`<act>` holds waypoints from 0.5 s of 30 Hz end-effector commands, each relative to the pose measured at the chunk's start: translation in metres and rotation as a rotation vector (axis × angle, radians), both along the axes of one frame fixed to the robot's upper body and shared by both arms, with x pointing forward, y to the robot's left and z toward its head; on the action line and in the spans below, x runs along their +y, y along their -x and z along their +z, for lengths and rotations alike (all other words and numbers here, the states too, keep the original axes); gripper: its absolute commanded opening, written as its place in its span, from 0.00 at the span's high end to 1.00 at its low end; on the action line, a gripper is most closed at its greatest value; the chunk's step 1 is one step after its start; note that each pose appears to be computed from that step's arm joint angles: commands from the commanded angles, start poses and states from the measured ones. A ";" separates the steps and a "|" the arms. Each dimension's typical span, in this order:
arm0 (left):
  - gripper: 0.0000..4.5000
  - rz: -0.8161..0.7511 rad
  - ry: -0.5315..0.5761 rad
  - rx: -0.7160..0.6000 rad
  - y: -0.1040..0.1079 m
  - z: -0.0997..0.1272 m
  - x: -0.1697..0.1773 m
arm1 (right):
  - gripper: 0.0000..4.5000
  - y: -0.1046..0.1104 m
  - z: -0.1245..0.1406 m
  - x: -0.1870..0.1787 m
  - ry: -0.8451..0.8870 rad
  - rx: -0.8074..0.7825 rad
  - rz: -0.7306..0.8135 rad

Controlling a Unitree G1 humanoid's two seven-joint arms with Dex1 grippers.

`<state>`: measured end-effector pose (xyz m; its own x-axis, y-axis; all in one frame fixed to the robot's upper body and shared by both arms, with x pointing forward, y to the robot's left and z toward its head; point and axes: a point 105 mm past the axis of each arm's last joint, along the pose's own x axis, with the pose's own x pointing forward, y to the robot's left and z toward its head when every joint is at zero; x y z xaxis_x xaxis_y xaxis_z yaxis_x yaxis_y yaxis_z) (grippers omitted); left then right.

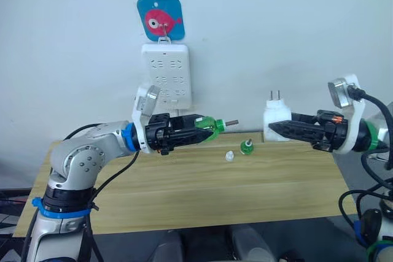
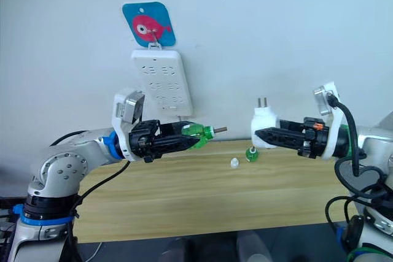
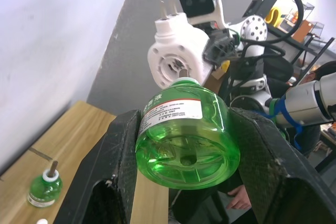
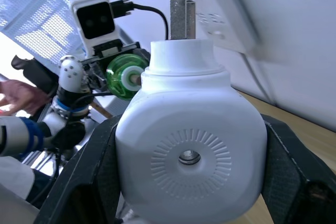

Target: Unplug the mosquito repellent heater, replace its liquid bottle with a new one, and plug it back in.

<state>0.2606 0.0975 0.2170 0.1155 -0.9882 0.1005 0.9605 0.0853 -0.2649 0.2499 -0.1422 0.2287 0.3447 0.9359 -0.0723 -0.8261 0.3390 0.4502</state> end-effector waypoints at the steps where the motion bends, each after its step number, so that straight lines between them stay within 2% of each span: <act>1: 0.49 -0.035 0.018 -0.057 0.010 0.018 0.000 | 0.34 0.005 0.010 0.011 -0.035 -0.026 0.052; 15: 0.49 -0.063 -0.055 -0.083 0.016 0.014 0.002 | 0.34 0.013 0.019 0.035 -0.099 0.026 0.129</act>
